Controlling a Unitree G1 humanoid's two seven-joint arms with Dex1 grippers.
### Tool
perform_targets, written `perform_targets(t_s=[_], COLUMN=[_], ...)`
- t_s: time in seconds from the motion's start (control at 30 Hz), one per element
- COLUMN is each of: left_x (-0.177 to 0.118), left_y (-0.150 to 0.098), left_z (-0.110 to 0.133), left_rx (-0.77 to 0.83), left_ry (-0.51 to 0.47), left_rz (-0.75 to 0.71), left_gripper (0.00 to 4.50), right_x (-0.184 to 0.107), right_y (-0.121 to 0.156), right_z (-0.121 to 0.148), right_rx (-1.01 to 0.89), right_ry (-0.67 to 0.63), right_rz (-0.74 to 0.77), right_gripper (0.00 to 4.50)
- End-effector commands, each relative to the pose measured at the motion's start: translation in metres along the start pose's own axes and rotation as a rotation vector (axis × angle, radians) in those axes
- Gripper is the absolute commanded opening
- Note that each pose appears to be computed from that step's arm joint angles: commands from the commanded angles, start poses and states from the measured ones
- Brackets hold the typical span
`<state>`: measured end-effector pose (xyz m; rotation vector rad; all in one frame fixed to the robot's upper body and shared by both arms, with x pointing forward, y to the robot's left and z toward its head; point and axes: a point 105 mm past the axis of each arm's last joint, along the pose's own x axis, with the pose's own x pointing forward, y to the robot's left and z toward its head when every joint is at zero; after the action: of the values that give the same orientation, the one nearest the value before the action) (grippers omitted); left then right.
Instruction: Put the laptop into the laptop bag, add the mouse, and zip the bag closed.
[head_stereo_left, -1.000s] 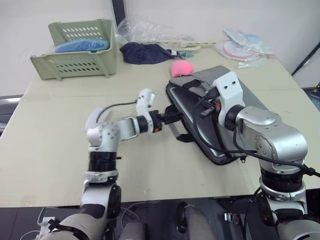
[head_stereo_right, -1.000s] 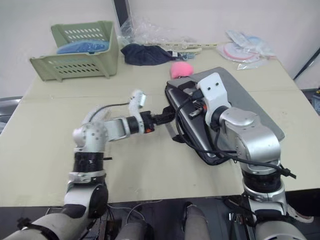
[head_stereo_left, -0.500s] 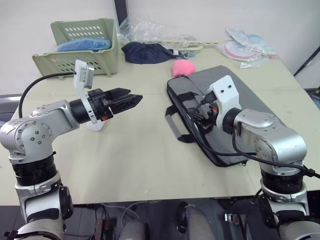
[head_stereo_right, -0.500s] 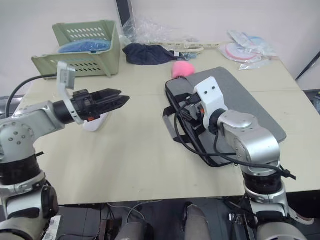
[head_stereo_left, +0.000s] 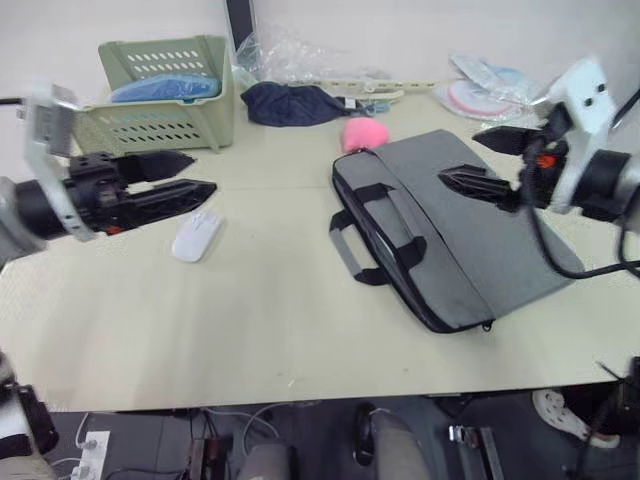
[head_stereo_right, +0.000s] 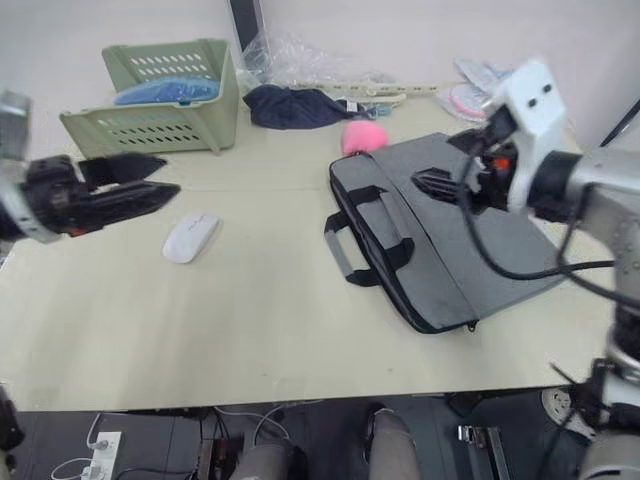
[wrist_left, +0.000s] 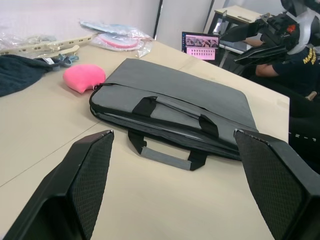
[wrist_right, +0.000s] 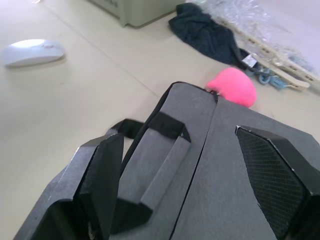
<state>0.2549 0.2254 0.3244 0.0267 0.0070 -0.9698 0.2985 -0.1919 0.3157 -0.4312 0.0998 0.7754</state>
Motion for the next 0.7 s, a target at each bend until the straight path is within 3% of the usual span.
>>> perform_targets(t_s=[0.03, 0.3, 0.5, 0.63, 0.7], left_x=[-0.034, -0.067, -0.069, -0.070, -0.074], left_y=[-0.011, -0.006, -0.004, 0.009, 0.032], left_z=[0.024, 0.013, 0.013, 0.009, -0.006], left_rx=[0.027, 0.045, 0.052, 0.056, 0.022], left_ry=[-0.070, 0.054, 0.013, 0.004, 0.044], left_rz=[-0.043, 0.069, 0.085, 0.160, 0.292], left_gripper=[4.17, 4.17, 4.17, 4.17, 4.17], right_x=[-0.025, -0.047, -0.045, -0.041, -0.039], right_y=[0.002, -0.006, -0.003, -0.001, 0.001], right_z=[0.019, 0.023, 0.030, 0.028, 0.028], right_rx=[-0.075, -0.133, -0.141, -0.151, -0.150], right_ry=[-0.040, -0.008, -0.037, -0.031, -0.037], right_rz=[0.093, 0.147, 0.171, 0.181, 0.188], right_gripper=[3.92, 3.92, 3.92, 3.92, 3.92])
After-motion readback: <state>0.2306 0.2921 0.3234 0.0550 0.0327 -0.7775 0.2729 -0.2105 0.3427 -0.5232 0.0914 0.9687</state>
